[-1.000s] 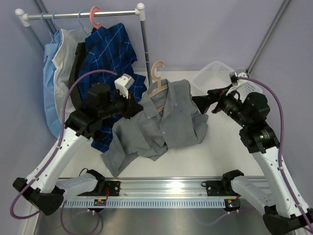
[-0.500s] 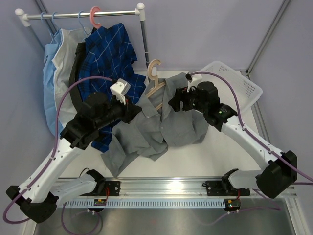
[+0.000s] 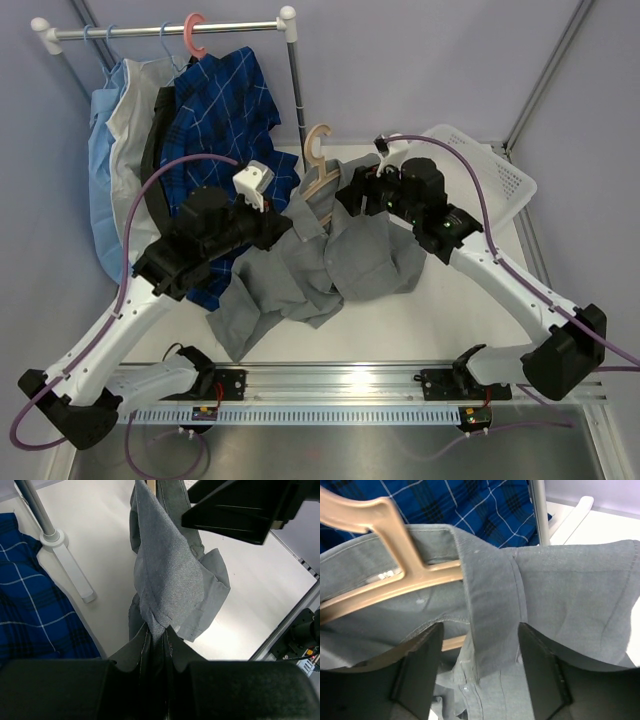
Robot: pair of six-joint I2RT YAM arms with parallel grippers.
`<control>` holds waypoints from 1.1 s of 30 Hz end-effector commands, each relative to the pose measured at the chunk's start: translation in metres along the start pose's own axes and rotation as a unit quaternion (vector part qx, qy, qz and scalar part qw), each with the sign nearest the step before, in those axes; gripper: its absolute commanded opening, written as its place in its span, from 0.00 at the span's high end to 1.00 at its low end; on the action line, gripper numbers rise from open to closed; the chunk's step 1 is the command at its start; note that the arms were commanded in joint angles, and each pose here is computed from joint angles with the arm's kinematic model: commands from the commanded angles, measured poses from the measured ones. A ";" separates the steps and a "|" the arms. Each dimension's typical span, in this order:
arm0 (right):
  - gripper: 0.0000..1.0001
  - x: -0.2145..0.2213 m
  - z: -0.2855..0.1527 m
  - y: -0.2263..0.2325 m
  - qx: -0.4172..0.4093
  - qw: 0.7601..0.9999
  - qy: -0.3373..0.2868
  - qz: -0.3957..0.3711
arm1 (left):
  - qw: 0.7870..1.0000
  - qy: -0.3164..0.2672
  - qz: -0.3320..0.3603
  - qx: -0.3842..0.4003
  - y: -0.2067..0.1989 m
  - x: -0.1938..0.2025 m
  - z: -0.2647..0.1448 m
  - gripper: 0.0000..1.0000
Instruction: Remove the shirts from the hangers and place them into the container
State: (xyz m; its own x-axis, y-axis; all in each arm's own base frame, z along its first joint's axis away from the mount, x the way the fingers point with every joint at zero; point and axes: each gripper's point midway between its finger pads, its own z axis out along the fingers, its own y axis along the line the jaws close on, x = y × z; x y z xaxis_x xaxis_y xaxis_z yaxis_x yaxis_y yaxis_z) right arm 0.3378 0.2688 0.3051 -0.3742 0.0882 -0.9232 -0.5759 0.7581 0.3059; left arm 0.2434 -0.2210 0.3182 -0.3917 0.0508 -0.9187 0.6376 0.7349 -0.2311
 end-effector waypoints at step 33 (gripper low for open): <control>0.47 -0.080 -0.061 0.030 -0.063 0.989 -0.114 -0.065 | 0.999 -0.026 0.009 0.025 -0.012 -0.029 0.008 1.00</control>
State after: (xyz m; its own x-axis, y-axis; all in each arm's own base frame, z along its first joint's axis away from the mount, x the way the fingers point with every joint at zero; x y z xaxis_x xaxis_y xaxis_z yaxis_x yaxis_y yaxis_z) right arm 0.3280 0.2353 0.3619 -0.2316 0.0834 -0.9692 -0.6126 0.7615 0.2119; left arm 0.2425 -0.2258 0.2944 -0.4447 0.1259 -0.8868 0.6463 0.7306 -0.2203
